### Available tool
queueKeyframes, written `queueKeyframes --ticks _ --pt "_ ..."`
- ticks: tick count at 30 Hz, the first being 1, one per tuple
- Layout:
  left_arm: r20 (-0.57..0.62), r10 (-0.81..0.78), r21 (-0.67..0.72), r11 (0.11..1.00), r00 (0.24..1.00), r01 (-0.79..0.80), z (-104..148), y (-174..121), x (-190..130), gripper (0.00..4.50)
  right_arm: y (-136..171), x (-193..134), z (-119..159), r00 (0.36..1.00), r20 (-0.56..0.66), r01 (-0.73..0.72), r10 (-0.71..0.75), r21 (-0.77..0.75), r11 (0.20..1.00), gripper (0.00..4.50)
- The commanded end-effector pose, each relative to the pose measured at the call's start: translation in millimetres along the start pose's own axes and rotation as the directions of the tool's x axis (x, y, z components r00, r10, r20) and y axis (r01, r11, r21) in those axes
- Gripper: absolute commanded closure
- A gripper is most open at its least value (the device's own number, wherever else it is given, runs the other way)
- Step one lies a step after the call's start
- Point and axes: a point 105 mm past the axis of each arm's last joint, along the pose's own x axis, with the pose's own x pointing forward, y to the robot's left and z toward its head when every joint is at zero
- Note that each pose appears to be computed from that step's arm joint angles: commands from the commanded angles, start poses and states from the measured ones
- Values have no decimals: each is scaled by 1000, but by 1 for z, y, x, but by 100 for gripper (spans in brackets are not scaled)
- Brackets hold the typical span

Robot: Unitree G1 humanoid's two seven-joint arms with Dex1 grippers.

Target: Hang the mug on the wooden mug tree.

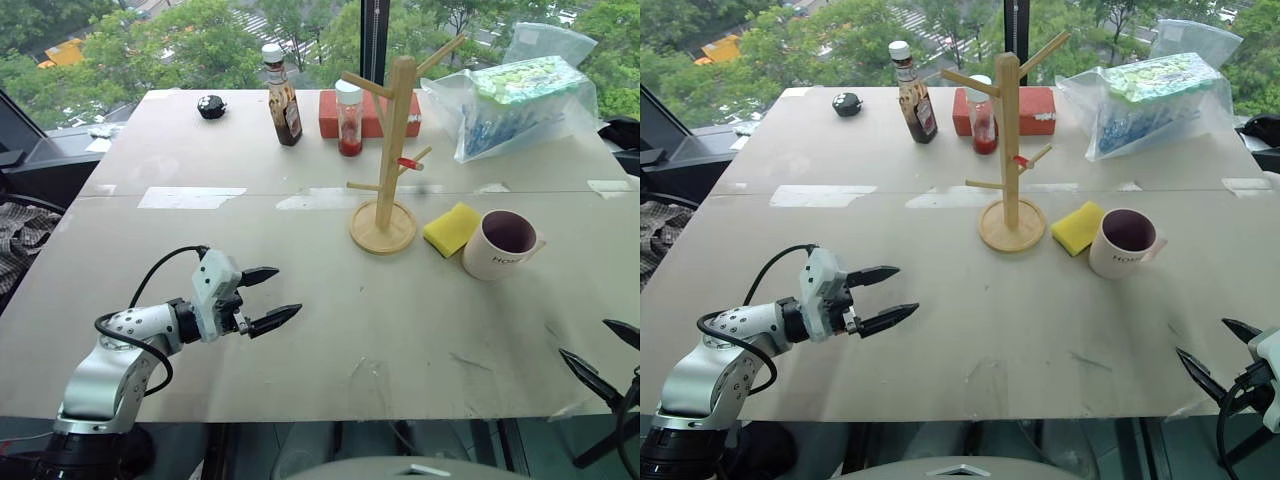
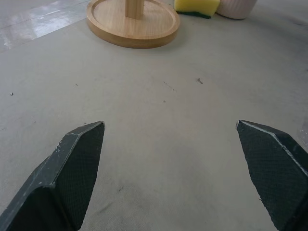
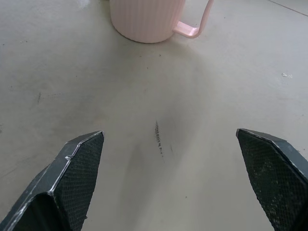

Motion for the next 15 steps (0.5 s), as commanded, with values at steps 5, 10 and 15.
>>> queueKeyframes --ticks 5,10,15 --pt "150 -144 55 989 978 138 67 -19 14 0 -17 18 29 977 146 157 -157 12 987 4" --pt "195 -257 82 966 946 246 84 -43 20 0 -24 32 28 970 130 202 -206 41 979 4" --pt "224 -355 115 935 908 337 87 -65 20 0 -36 61 34 957 183 216 -226 74 974 4"
